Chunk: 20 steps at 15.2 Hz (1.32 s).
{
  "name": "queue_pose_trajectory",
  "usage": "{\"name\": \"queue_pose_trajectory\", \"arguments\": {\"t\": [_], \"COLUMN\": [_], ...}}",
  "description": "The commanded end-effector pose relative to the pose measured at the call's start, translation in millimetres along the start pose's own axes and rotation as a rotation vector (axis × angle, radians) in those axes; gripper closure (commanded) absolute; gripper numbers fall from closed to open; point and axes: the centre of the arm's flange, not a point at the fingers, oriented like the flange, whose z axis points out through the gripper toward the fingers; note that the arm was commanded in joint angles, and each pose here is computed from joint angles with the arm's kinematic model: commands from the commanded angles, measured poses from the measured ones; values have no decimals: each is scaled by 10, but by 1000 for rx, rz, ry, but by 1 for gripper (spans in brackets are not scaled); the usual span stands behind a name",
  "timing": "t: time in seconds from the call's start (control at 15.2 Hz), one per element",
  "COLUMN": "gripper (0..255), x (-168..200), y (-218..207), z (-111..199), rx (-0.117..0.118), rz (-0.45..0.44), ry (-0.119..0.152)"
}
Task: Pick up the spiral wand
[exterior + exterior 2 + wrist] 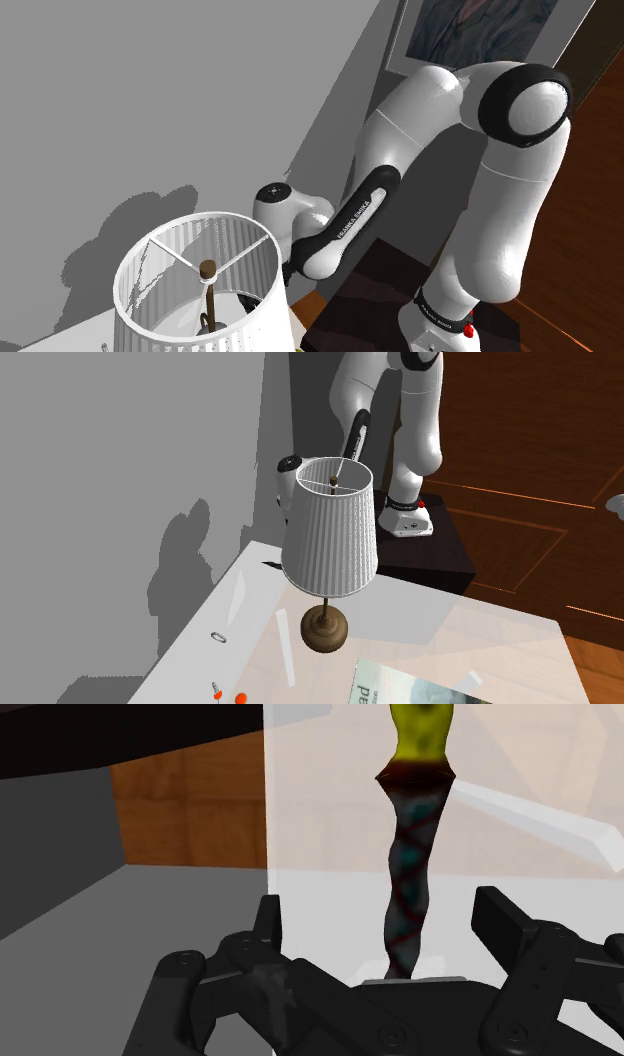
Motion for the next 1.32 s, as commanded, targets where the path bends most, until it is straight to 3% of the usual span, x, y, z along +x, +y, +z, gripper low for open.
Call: {"name": "queue_pose_trajectory", "arguments": {"t": [0.0,0.66,0.79,0.86,1.25], "gripper": [0,0,0,255,255], "x": [34,104,103,104,105], "y": [-177,-386,-386,-378,-385], "z": [219,856,856,859,858], "rx": [2,3,3,3,3], "rz": [8,18,18,18,18], "ry": [0,0,0,0,0]}}
